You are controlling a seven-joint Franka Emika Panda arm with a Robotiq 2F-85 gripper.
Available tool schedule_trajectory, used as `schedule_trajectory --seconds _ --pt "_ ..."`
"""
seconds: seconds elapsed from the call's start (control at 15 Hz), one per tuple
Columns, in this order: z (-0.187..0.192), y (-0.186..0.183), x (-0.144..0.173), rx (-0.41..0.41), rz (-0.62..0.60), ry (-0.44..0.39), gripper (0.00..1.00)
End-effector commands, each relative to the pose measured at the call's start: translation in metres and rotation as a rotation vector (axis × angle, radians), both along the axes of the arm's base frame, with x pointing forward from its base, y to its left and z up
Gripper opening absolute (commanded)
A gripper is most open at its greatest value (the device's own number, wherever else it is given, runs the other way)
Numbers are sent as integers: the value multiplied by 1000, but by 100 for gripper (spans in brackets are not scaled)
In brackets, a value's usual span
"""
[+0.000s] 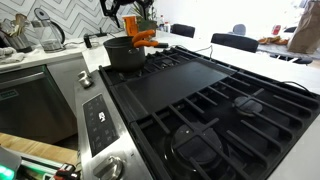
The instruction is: Unstack the pots on the stove
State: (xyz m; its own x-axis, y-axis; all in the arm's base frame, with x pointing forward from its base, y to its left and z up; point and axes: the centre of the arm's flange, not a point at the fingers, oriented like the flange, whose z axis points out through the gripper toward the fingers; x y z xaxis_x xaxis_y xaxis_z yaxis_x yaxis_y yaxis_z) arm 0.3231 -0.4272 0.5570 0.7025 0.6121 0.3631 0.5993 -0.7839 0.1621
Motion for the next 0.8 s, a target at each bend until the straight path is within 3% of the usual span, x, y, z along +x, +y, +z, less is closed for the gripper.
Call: schedule_trajectory --seconds 0.0,0.33,0.73 --pt "-6 -29 22 34 93 44 100" --pt "-16 -38 30 75 111 140 100" --pt "-19 -48 36 99 146 183 97"
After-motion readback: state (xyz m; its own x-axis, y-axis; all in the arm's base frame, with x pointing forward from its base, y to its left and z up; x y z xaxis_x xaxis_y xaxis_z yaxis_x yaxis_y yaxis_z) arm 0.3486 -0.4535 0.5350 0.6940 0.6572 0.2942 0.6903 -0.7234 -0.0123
